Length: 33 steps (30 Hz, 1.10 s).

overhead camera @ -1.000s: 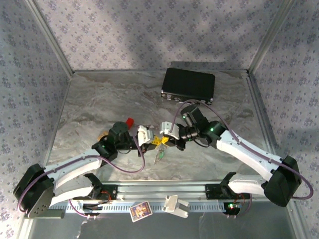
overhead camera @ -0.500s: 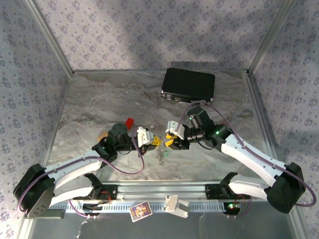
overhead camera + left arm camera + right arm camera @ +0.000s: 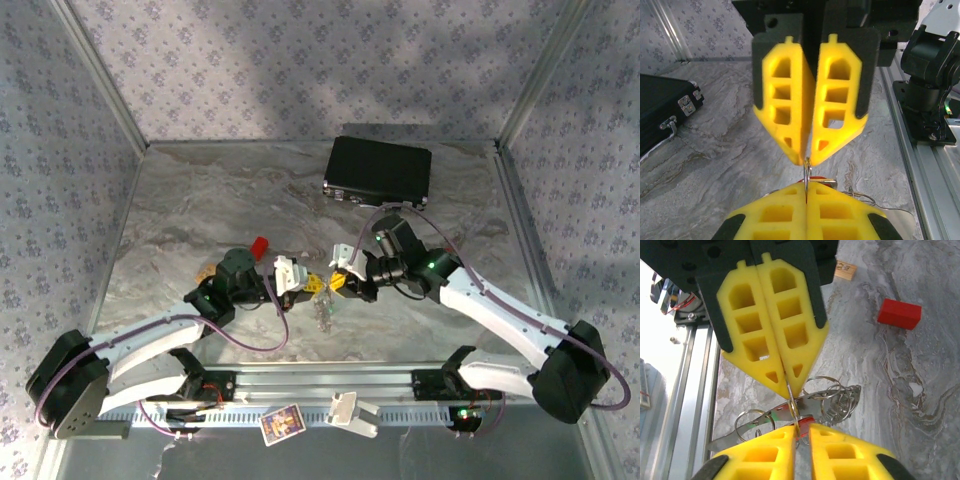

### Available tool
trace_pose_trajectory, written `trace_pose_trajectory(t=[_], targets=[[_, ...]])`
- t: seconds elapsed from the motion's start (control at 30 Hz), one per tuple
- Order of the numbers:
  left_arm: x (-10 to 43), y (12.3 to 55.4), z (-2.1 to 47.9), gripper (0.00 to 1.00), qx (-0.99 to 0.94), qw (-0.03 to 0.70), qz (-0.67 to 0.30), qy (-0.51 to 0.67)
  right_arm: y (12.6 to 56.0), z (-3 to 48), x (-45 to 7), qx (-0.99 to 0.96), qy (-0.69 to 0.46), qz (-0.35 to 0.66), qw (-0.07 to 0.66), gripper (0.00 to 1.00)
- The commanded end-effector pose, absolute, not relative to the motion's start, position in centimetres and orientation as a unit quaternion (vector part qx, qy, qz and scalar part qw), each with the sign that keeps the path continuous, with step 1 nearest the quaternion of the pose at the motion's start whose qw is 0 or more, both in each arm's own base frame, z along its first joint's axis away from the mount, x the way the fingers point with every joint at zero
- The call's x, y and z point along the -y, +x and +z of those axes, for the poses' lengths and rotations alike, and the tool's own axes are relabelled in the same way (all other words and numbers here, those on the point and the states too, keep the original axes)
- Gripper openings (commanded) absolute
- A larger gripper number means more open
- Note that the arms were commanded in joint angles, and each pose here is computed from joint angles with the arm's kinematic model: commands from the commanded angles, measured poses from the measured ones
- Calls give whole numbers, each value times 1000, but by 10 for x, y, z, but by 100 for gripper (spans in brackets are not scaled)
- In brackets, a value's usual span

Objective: Put the keys on the keyring

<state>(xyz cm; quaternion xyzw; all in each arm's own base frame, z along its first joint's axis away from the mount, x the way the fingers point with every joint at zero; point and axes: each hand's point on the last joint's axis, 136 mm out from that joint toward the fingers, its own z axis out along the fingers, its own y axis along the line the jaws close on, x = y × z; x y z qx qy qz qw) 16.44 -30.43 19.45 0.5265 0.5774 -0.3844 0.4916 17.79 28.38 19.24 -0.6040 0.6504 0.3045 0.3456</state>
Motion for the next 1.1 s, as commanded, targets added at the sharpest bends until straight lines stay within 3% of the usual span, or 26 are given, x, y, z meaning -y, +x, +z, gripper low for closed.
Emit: trace_pose_trajectory(t=[0.0,0.13,0.5,0.67,0.8,1.07], targets=[[307,158,212,0,-540,518,-391,536,176,200,-288,-642,-608,314,346,8],[307,157,213,0,-538,517,-393,536,175,201,-288,-641,-609,313,347,0],[309,151,220,0,-520,518,-404,545,174,181,-286,-656,-618,301,313,0],[308,150,217,0,-522,516,-403,547,176,190,-285,-650,-616,296,333,0],[308,150,217,0,-522,517,-404,546,176,202,-285,-637,-608,304,364,19],[309,150,218,0,-522,518,-405,543,170,206,-293,-623,-608,333,362,19]])
